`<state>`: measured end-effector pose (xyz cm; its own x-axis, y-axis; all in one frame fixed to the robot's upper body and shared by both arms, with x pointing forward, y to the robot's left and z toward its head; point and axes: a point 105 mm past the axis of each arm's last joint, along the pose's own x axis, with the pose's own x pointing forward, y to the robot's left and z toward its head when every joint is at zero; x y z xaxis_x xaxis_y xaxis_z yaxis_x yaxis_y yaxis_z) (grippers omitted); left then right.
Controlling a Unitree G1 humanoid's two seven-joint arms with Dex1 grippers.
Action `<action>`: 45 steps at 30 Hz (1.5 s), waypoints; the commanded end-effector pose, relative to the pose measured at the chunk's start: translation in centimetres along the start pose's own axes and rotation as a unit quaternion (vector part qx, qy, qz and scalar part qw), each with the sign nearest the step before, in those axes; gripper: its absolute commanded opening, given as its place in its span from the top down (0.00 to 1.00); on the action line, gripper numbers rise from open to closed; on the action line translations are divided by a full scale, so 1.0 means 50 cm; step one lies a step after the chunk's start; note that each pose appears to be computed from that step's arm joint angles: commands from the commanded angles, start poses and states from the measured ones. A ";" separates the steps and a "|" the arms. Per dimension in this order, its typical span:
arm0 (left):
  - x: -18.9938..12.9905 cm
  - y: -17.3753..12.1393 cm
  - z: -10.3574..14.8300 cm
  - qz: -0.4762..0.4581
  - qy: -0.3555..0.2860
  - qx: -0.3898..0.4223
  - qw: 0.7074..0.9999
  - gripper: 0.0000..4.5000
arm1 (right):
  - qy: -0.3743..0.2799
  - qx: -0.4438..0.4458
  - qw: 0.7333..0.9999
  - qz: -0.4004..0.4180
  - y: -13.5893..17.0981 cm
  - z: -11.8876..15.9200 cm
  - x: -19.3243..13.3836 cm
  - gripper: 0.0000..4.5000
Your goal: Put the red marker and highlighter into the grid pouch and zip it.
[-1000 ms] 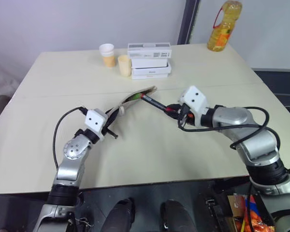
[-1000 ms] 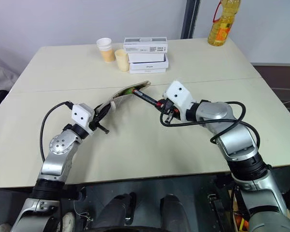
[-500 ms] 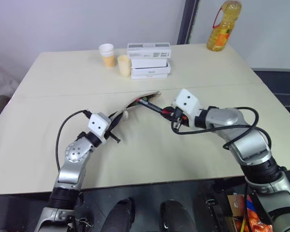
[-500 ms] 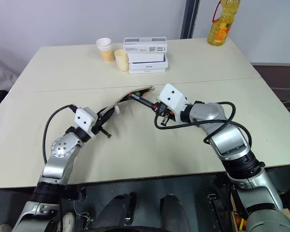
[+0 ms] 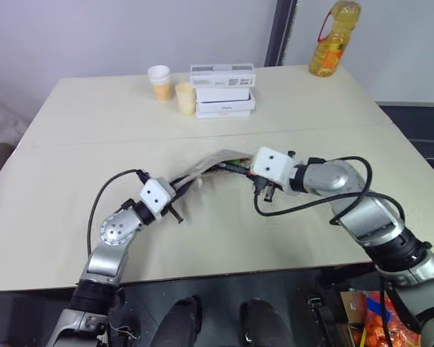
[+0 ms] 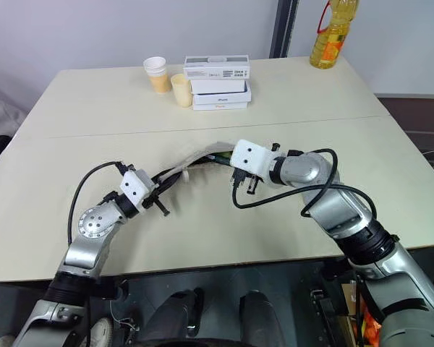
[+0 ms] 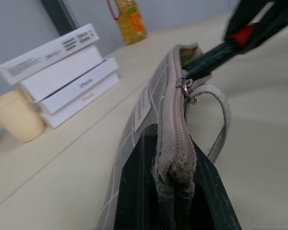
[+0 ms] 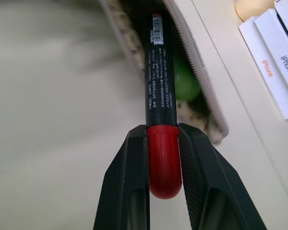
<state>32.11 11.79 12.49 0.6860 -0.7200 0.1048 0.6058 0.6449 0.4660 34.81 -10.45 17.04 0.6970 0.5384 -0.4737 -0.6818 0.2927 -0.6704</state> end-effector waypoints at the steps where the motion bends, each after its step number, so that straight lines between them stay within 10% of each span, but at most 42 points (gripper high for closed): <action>1: 0.003 -0.024 0.041 -0.046 -0.034 0.031 0.998 1.00 | 0.002 -0.088 0.996 -0.015 -0.025 0.025 -0.001 0.92; 6: 0.006 -0.032 0.042 -0.060 -0.032 0.031 0.997 1.00 | -0.037 -0.103 0.994 0.018 0.001 0.071 0.020 0.92; 13: 0.007 -0.007 0.039 -0.017 -0.025 0.013 0.999 1.00 | -0.084 -0.074 0.994 -0.011 -0.011 0.106 0.000 0.16; 23: 0.046 0.068 0.068 0.083 -0.069 -0.079 0.991 1.00 | -0.199 0.133 0.970 0.029 -0.016 0.122 -0.097 0.16; 36: 0.104 0.041 0.097 0.068 -0.101 -0.089 0.989 1.00 | -0.221 0.308 0.926 -0.002 0.007 0.146 0.009 0.16; 45: 0.103 0.037 0.096 0.070 -0.098 -0.084 0.989 1.00 | -0.235 0.349 0.907 0.012 0.007 0.153 0.014 0.99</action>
<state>35.22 8.27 16.53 0.7130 -0.6413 0.2836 0.5930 0.7673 0.2442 33.41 -3.94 19.47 0.6201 0.7744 -0.1256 -0.7837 0.6189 -0.0525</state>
